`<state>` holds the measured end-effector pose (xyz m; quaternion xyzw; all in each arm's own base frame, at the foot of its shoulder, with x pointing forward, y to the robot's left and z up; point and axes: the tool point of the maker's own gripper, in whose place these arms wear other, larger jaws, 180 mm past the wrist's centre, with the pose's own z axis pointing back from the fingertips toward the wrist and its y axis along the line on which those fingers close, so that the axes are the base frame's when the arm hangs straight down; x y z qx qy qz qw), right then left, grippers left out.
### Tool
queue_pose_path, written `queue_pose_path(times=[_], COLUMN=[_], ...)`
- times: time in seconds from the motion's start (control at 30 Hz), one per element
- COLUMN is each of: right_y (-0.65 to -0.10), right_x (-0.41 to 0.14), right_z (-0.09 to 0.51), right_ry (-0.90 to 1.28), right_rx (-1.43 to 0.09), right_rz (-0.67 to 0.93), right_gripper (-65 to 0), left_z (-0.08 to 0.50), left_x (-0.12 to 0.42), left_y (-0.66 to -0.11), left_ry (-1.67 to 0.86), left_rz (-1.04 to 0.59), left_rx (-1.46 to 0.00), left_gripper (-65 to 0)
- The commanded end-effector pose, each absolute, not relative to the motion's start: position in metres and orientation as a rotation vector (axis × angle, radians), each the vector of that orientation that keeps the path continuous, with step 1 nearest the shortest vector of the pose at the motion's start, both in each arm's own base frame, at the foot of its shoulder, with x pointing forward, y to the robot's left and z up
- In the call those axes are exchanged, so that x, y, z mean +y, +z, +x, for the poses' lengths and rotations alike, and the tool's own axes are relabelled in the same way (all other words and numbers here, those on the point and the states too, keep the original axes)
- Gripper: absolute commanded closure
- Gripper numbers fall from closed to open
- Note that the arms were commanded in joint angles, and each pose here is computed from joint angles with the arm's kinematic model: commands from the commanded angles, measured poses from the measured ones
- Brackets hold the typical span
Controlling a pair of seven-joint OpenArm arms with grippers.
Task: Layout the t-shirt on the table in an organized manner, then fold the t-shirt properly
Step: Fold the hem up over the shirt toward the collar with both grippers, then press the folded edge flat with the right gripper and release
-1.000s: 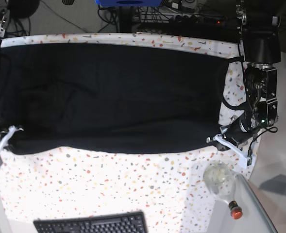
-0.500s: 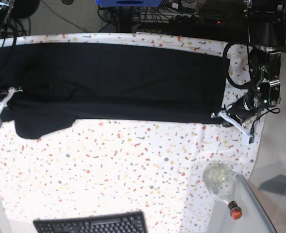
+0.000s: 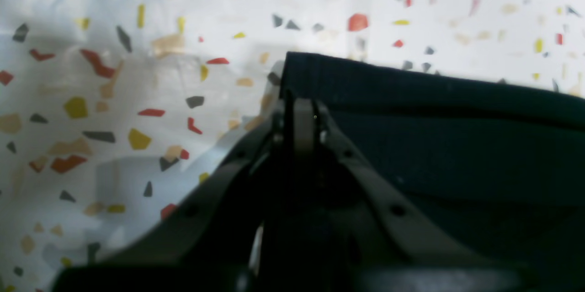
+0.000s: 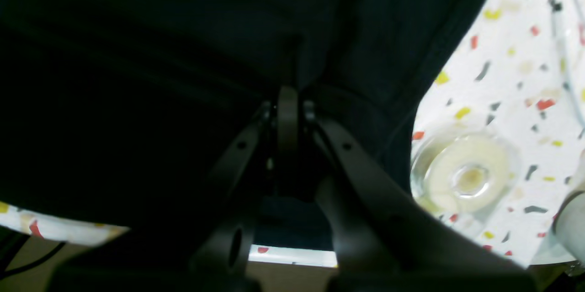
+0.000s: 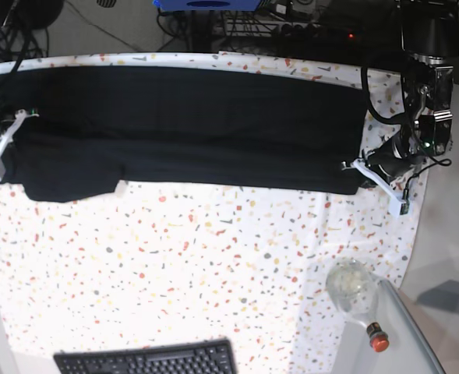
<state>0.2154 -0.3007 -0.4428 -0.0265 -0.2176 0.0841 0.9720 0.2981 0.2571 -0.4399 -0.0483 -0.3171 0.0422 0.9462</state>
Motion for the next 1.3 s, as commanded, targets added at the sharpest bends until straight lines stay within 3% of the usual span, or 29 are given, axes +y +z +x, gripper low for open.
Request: queue_pose_path(times=[0.0, 0.53, 0.57, 0.6, 0.63, 0.7, 0.77, 0.83, 0.9, 1.13, 1.27], right_y=[-0.433, -0.456, -0.457, -0.457, -0.457, -0.449, -0.441, -0.427, -0.416, -0.387, -0.384], right_x=[-0.311, -0.297, -0.298, -0.300, -0.304, -0.313, -0.315, -0.316, -0.314, -0.301, -0.281], right_z=[0.223, 0.207, 0.204, 0.202, 0.198, 0.195, 0.189, 0.188, 0.189, 0.236, 0.254], right_ry=[0.174, 0.075, 0.049, 0.021, -0.008, -0.045, -0.069, -0.069, -0.050, 0.008, 0.068], right_rx=[-0.464, -0.431, -0.430, -0.429, -0.428, -0.454, -0.480, -0.516, -0.538, -0.658, -0.681], right_rz=[-0.084, -0.020, -0.017, -0.017, -0.018, -0.037, -0.057, -0.086, -0.107, -0.109, -0.080], right_gripper=[0.0, 0.0, -5.1, -14.1, -23.0, -35.7, -35.1, -32.4, -31.4, -32.0, -31.7], left_z=[0.305, 0.286, 0.286, 0.285, 0.285, 0.280, 0.279, 0.279, 0.283, 0.291, 0.280], left_x=[0.265, 0.268, 0.268, 0.268, 0.268, 0.270, 0.270, 0.272, 0.271, 0.290, 0.316], left_y=[-0.430, -0.452, -0.452, -0.453, -0.453, -0.456, -0.454, -0.454, -0.447, -0.396, -0.385], left_ry=[0.083, 0.109, 0.109, 0.109, 0.109, 0.115, 0.116, 0.115, 0.109, 0.213, 0.279], left_rz=[-0.078, -0.077, -0.077, -0.077, -0.077, -0.075, -0.075, -0.072, -0.074, -0.057, -0.014], left_rx=[-0.681, -0.613, -0.613, -0.612, -0.612, -0.601, -0.606, -0.606, -0.626, -0.801, -0.832], left_gripper=[0.0, 0.0, 0.0, 0.0, -6.1, -26.2, -42.1, -52.8, -55.6, -55.5, -55.3])
